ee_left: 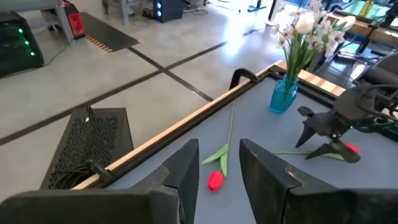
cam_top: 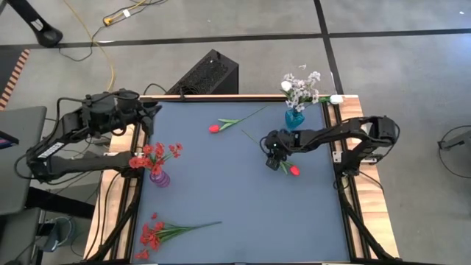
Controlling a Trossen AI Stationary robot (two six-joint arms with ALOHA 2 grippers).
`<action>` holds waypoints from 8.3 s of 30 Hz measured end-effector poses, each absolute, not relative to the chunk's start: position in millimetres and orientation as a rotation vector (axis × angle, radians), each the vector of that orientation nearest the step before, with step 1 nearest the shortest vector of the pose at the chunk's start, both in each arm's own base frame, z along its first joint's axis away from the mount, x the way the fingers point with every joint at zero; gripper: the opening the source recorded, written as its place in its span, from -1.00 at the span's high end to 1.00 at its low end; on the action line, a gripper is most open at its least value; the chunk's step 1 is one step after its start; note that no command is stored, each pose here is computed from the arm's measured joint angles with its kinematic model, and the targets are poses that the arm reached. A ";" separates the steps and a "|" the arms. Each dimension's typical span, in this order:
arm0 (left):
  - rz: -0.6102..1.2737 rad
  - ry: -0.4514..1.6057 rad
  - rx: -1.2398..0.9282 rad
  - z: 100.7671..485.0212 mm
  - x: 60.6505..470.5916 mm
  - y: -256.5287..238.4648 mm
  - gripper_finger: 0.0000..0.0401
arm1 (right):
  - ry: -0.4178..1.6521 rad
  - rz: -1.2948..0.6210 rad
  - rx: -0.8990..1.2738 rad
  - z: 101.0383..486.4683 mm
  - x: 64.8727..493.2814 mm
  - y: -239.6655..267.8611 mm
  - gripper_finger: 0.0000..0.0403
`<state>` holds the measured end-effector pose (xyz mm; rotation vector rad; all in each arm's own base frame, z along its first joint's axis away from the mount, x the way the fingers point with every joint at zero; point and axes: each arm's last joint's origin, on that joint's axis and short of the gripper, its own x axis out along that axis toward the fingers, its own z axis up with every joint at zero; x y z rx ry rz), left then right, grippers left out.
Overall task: Sort flowers into vase by color
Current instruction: Put the right red flower into the purple vase
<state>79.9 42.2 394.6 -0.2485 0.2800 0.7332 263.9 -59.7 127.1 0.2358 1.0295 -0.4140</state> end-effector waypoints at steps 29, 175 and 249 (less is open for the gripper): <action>0.663 0.255 -0.380 393.7 78.0 38.8 0.48 | 0.524 -0.100 -0.472 246.8 300.8 40.6 0.92; 0.430 -0.247 -0.150 346.3 29.8 13.6 1.00 | 0.402 0.461 -0.468 287.2 411.5 49.5 0.33; -0.359 0.040 -0.227 344.3 123.1 -6.1 1.00 | -0.361 0.250 -0.228 341.9 478.7 18.9 0.39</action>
